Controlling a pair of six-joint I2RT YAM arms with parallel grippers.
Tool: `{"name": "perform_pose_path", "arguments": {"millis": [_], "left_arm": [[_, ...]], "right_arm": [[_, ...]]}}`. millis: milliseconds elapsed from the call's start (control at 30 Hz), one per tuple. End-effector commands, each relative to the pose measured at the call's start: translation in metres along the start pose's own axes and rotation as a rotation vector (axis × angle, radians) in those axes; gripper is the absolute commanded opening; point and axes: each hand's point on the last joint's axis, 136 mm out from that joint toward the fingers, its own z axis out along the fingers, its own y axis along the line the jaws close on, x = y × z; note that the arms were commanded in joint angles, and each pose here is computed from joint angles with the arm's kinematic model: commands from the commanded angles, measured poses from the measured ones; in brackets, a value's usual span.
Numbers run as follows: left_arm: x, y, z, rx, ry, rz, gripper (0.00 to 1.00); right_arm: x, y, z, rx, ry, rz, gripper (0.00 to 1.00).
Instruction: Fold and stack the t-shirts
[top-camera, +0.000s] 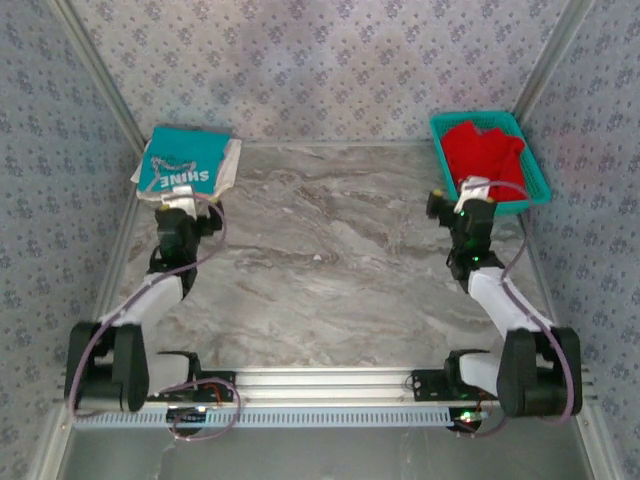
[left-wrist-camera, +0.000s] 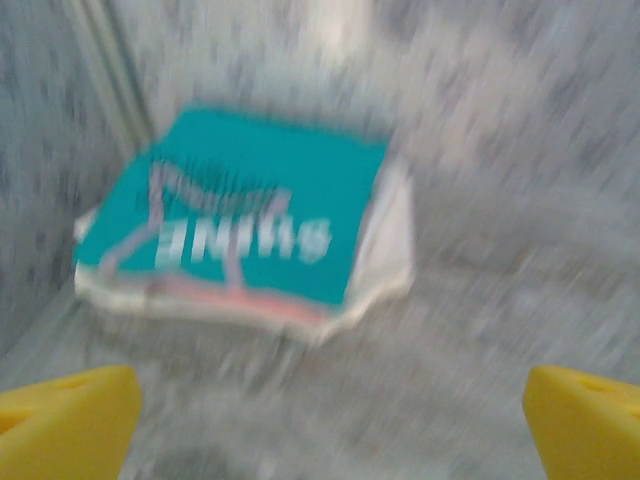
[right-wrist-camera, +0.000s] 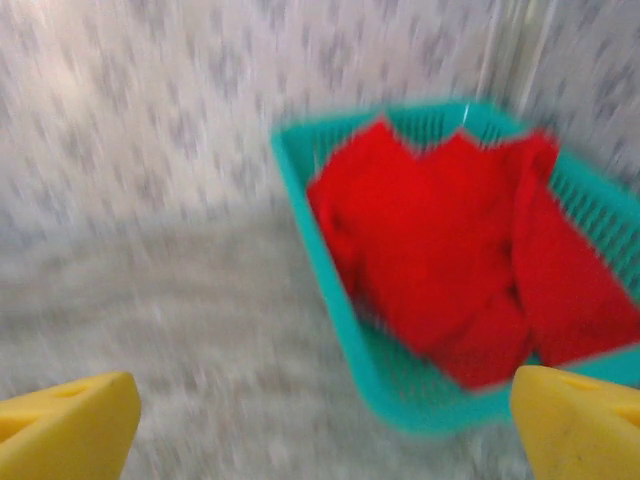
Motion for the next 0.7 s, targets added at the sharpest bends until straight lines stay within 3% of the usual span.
{"name": "perform_pose_path", "arguments": {"millis": [0, 133, 267, 367, 533, 667], "left_arm": [[-0.054, -0.048, -0.006, 0.143, -0.042, -0.056, 0.96], [-0.074, -0.145, -0.001, 0.388, 0.025, 0.074, 0.98], [-0.052, -0.247, 0.000, 0.663, 0.141, 0.185, 0.99], [-0.027, -0.305, -0.005, 0.786, 0.191, 0.247, 0.99], [0.010, -0.362, -0.011, 0.890, 0.257, 0.279, 0.99], [0.039, -0.376, -0.006, 0.906, 0.307, 0.259, 1.00]], "right_arm": [[-0.003, -0.025, 0.004, 0.094, 0.138, 0.167, 0.93], [-0.018, -0.042, 0.041, 0.120, 0.276, 0.220, 0.93], [-0.012, -0.052, 0.085, 0.128, 0.458, 0.238, 0.87], [0.001, -0.064, 0.117, 0.135, 0.501, 0.275, 0.85], [0.029, -0.071, 0.158, 0.114, 0.644, 0.301, 0.84], [0.057, -0.075, 0.181, 0.121, 0.701, 0.297, 0.83]]}}
